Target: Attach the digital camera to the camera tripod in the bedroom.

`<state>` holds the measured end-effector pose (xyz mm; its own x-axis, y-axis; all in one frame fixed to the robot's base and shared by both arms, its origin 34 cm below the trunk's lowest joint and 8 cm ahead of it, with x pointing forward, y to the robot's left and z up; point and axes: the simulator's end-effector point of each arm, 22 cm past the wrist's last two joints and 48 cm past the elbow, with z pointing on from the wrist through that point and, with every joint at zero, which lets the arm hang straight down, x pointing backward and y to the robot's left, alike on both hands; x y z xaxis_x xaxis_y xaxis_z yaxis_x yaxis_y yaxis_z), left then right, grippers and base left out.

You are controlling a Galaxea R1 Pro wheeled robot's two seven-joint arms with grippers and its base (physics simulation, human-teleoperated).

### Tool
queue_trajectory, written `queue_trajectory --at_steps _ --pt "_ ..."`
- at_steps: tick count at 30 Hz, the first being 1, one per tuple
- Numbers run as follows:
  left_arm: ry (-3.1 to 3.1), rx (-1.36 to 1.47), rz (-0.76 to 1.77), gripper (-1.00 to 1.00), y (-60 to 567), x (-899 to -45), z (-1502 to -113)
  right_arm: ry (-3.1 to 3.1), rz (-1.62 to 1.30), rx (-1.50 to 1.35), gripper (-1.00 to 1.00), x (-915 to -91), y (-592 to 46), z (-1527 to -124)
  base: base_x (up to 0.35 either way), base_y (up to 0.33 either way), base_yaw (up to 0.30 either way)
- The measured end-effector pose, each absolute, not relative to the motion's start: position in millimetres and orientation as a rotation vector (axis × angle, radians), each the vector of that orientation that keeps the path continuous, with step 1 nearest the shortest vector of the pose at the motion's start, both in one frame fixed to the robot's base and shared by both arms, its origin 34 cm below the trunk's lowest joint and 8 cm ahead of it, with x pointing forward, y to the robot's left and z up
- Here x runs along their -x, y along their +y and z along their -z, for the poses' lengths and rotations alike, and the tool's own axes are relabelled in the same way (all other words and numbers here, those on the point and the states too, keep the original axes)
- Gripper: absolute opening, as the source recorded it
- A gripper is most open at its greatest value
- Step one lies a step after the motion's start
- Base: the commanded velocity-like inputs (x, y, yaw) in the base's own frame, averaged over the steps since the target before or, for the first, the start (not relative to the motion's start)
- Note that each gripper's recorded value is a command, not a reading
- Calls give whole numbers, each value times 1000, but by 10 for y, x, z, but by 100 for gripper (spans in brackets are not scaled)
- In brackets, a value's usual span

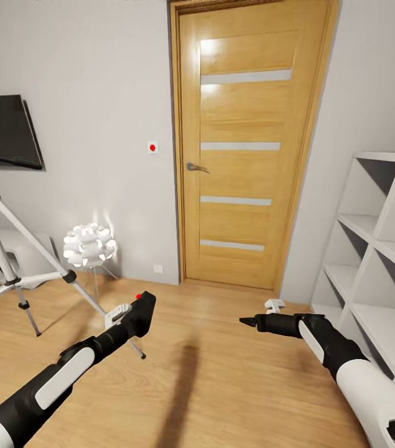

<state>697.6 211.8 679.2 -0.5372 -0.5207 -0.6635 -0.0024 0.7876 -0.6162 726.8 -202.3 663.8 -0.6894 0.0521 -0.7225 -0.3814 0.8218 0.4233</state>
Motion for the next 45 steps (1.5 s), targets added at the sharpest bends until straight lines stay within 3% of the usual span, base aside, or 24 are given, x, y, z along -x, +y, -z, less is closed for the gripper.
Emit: queue_trajectory --at_steps 45 --pt "2069 448 692 -100 2242 -7092 -7526 2242 -713 240 100 -7380 -2041 -7481 0 0 0"
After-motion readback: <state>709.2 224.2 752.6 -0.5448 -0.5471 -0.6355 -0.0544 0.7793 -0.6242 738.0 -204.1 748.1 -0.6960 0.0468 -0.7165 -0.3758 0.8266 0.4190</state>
